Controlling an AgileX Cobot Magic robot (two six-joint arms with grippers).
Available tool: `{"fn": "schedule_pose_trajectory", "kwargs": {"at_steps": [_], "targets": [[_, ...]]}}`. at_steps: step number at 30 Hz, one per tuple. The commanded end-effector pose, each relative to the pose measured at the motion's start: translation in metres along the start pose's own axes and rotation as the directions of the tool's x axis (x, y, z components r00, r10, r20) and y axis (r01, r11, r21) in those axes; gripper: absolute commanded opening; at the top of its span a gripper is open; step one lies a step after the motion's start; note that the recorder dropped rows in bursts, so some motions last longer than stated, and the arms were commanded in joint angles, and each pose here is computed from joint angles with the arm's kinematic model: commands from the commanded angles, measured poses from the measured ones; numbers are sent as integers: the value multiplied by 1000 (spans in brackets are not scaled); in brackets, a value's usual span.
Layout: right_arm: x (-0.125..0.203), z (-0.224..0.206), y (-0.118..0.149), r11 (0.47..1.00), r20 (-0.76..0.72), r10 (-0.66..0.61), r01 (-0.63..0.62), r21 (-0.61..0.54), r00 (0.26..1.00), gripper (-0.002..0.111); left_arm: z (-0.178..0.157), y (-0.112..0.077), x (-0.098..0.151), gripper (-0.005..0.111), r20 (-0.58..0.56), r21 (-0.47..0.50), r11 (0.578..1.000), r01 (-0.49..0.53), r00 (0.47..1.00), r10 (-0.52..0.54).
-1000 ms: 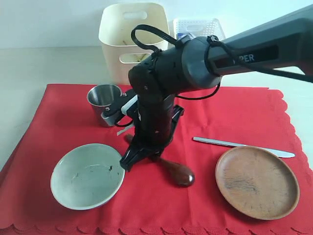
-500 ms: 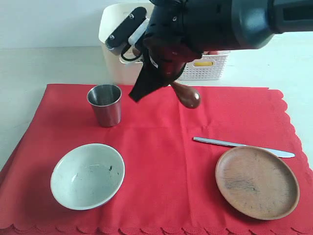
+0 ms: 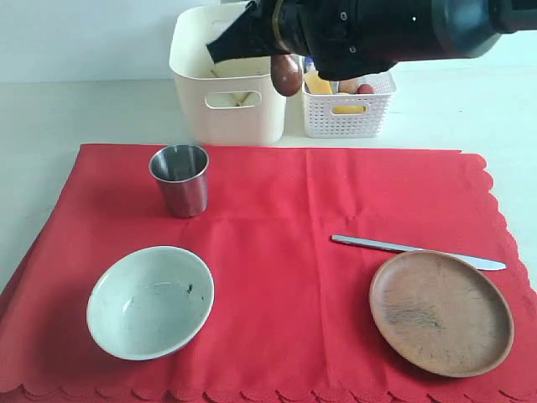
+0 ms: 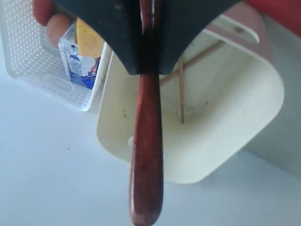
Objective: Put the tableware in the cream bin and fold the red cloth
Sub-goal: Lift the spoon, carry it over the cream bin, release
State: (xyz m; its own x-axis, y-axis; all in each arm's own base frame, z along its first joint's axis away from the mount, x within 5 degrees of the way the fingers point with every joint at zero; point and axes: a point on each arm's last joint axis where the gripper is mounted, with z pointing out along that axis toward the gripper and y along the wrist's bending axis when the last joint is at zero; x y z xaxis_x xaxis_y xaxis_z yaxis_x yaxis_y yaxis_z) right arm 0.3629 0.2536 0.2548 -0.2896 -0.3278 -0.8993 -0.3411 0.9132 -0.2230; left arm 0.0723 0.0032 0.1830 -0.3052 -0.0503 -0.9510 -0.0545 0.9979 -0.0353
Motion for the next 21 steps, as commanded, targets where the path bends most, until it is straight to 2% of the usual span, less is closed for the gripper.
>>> {"fn": "schedule_pose_trajectory", "kwargs": {"at_steps": [1,15,21], "targets": [[-9,11,-6,981,72,180,-184,60,981,0,1,0,0,1,-1,2,1000,5,1000,-5],[-31,42,4,968,149,237,-246,49,960,0,1,0,0,1,-1,2,1000,5,1000,-5],[-28,63,13,962,157,259,-269,44,953,0,1,0,0,1,-1,2,1000,5,1000,-5]]}}
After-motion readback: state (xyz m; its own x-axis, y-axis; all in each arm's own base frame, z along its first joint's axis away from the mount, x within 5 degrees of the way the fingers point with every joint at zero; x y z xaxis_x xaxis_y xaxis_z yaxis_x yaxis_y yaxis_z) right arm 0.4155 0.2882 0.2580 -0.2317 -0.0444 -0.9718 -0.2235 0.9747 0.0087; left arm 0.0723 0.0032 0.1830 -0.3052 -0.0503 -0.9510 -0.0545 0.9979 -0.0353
